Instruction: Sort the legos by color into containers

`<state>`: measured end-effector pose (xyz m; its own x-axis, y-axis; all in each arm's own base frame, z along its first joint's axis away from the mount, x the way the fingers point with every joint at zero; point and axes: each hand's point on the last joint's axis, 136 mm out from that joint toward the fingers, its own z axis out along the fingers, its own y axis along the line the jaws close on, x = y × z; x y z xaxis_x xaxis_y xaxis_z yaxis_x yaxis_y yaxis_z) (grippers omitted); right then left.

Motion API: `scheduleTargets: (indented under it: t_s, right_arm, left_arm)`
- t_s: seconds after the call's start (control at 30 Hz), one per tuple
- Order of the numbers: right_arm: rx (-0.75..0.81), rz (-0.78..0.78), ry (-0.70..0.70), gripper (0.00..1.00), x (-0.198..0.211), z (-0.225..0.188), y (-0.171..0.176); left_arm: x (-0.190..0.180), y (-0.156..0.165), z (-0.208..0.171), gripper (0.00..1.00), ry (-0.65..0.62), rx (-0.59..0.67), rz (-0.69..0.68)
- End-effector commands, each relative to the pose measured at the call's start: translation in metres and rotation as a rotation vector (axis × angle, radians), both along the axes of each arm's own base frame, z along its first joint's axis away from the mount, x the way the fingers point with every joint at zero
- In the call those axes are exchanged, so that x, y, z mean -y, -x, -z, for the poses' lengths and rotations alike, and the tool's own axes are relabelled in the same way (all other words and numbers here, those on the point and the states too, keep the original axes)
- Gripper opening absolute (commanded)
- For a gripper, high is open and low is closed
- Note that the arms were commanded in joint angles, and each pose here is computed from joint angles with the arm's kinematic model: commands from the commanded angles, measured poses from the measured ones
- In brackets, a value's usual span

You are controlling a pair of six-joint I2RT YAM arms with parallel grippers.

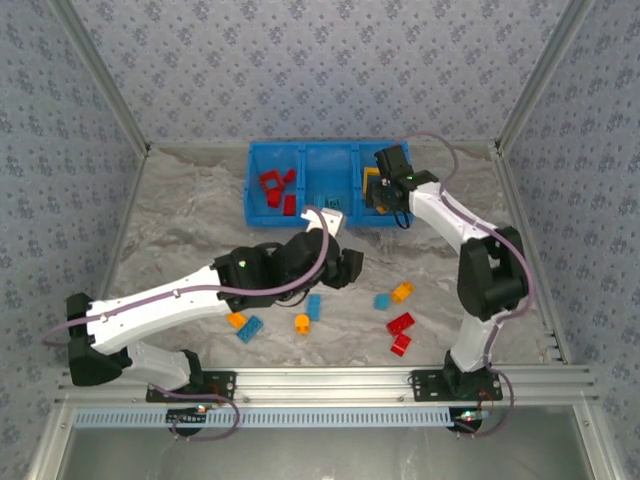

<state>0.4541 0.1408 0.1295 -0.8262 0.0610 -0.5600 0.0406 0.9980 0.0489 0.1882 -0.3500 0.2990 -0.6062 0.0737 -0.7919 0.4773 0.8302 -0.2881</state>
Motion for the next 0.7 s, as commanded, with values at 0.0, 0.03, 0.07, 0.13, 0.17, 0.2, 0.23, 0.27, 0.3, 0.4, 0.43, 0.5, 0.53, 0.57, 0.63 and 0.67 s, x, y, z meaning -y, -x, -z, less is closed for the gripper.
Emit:
scheduleTargets:
  t_s: [0.0,0.03,0.07,0.13,0.17,0.2,0.23,0.27,0.3,0.4,0.43,0.5,0.53,0.57,0.63,0.67]
  right_arm:
    - [-0.031,0.054,-0.003,0.68,0.003,0.005,-0.009]
    - [-0.040,0.061,0.000,0.67,0.004,0.011,-0.011]
    - [-0.050,0.070,0.002,0.67,0.005,0.016,-0.014]
    - [-0.067,0.076,-0.008,0.68,0.006,0.024,-0.015]
    - [-0.070,0.076,-0.017,0.67,0.006,0.028,-0.017]
    - [-0.071,0.074,-0.023,0.67,0.005,0.030,-0.019]
    - [-0.075,0.070,-0.025,0.67,0.003,0.032,-0.019]
    - [-0.078,0.066,-0.029,0.67,0.003,0.034,-0.020]
    - [-0.084,0.066,-0.030,0.67,0.002,0.038,-0.021]
    - [-0.101,0.067,-0.046,0.66,0.001,0.047,-0.021]
    - [-0.103,0.066,-0.052,0.67,0.000,0.048,-0.021]
    - [-0.106,0.062,-0.066,0.70,-0.002,0.049,-0.022]
    - [-0.107,0.061,-0.070,0.72,-0.004,0.048,-0.023]
    - [-0.105,0.060,-0.073,0.74,-0.004,0.047,-0.024]
    - [-0.101,0.055,-0.075,0.77,-0.006,0.044,-0.024]
    - [-0.095,0.055,-0.076,0.79,-0.006,0.041,-0.025]
  left_arm:
    - [0.009,-0.005,-0.016,0.67,0.022,0.095,-0.040]
    - [0.013,-0.003,-0.018,0.67,0.021,0.099,-0.029]
    - [0.018,0.000,-0.020,0.67,0.019,0.102,-0.017]
    - [0.023,0.001,-0.022,0.67,-0.005,0.118,-0.018]
    - [0.027,0.002,-0.021,0.67,-0.020,0.125,-0.008]
    - [0.032,0.005,-0.022,0.67,-0.037,0.135,0.001]
    - [0.036,0.007,-0.021,0.67,-0.056,0.146,0.011]
    - [0.041,0.009,-0.020,0.67,-0.080,0.161,0.019]
    - [0.045,0.011,-0.020,0.67,-0.113,0.178,0.028]
    - [0.057,0.016,-0.021,0.67,-0.191,0.226,0.039]
    - [0.060,0.017,-0.021,0.66,-0.204,0.235,0.045]
    - [0.068,0.019,-0.023,0.66,-0.206,0.245,0.052]
    - [0.069,0.019,-0.023,0.66,-0.205,0.244,0.053]
    - [0.070,0.019,-0.023,0.67,-0.207,0.244,0.056]
    - [0.071,0.019,-0.023,0.67,-0.205,0.242,0.056]
    - [0.067,0.020,-0.020,0.67,-0.225,0.237,0.057]
